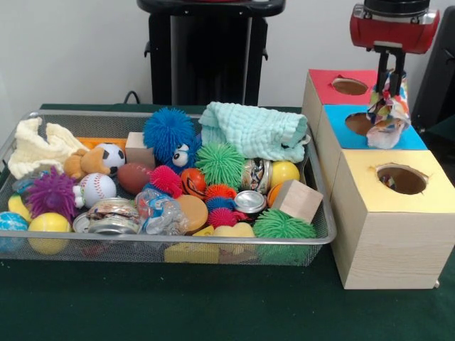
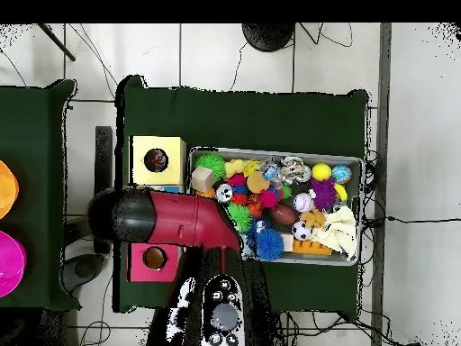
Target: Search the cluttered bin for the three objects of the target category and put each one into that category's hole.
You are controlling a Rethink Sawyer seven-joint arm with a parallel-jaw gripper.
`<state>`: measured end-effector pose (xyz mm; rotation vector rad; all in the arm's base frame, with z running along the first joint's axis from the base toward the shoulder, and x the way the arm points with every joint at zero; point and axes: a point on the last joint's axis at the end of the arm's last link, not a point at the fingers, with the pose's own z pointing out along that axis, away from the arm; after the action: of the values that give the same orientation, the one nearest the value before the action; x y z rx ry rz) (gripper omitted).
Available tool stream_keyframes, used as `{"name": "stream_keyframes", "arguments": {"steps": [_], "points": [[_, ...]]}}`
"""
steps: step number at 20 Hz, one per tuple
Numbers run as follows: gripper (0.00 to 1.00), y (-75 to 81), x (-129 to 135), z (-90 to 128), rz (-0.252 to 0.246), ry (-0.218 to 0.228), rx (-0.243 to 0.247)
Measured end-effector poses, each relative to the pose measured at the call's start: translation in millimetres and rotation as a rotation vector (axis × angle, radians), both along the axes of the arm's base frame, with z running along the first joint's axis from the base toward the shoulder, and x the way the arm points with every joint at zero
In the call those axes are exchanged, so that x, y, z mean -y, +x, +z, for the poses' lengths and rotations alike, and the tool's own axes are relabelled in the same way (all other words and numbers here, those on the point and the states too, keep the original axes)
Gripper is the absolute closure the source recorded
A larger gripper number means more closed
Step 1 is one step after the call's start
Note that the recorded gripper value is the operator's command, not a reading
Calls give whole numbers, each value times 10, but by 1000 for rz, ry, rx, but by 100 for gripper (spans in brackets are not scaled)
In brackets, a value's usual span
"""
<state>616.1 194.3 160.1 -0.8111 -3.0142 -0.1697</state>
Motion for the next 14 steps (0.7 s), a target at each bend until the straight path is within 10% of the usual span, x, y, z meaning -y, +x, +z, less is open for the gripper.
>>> {"name": "stream_keyframes", "arguments": {"steps": [14], "points": [[100, 352, 174, 530, -30, -51, 84]]}}
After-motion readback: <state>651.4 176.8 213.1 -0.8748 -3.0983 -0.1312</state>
